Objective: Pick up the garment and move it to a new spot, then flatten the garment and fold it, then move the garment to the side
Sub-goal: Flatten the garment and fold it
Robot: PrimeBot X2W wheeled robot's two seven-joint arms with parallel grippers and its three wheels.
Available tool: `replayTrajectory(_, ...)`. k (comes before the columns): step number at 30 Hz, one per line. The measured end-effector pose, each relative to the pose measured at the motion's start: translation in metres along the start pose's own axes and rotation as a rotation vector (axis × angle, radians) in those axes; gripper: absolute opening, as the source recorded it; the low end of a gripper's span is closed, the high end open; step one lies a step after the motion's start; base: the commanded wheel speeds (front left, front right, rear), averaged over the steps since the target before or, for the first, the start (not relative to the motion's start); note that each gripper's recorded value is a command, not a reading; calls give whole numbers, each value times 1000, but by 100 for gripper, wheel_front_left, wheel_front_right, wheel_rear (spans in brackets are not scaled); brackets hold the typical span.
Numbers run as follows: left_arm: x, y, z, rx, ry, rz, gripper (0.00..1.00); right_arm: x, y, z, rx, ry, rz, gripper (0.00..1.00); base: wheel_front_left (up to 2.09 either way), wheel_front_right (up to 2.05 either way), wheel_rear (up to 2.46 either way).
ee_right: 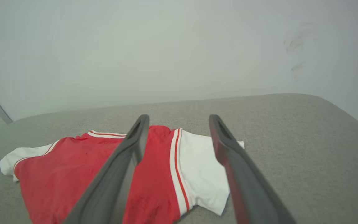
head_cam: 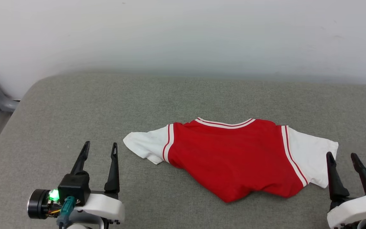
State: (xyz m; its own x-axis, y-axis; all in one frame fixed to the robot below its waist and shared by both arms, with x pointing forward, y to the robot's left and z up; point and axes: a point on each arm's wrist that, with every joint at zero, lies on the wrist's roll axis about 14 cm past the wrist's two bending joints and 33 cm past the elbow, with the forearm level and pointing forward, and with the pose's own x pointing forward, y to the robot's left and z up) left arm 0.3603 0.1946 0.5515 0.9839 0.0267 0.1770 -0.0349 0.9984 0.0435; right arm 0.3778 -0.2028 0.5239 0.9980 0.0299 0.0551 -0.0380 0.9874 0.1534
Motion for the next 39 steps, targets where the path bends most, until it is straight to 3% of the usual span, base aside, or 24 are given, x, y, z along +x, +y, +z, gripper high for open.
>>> replayTrajectory(5, 3, -3, -5, 22, 4, -18, 100, 10, -17, -27, -95, 223, 4, 100, 0, 0, 0)
replayTrajectory(10, 15, -2, -12, 48, 14, -32, 100, 26, -44, -58, -194, 597, -41, 100, 0, 0, 0)
replayTrajectory(18, 28, 5, -34, 60, 63, -11, 100, 60, -63, -83, -102, 973, -88, 100, 0, 0, 0)
replayTrajectory(27, 33, 21, -53, 86, 114, 33, 100, 101, -89, -110, -104, 1082, -185, 100, 0, 0, 0)
replayTrajectory(38, 33, 33, -57, 112, 125, 65, 100, 105, -69, -149, -96, 1167, -130, 100, 0, 0, 0)
replayTrajectory(39, 33, 33, -58, 112, 125, 64, 100, 104, -66, -151, -96, 1174, -121, 59, 0, 0, 0)
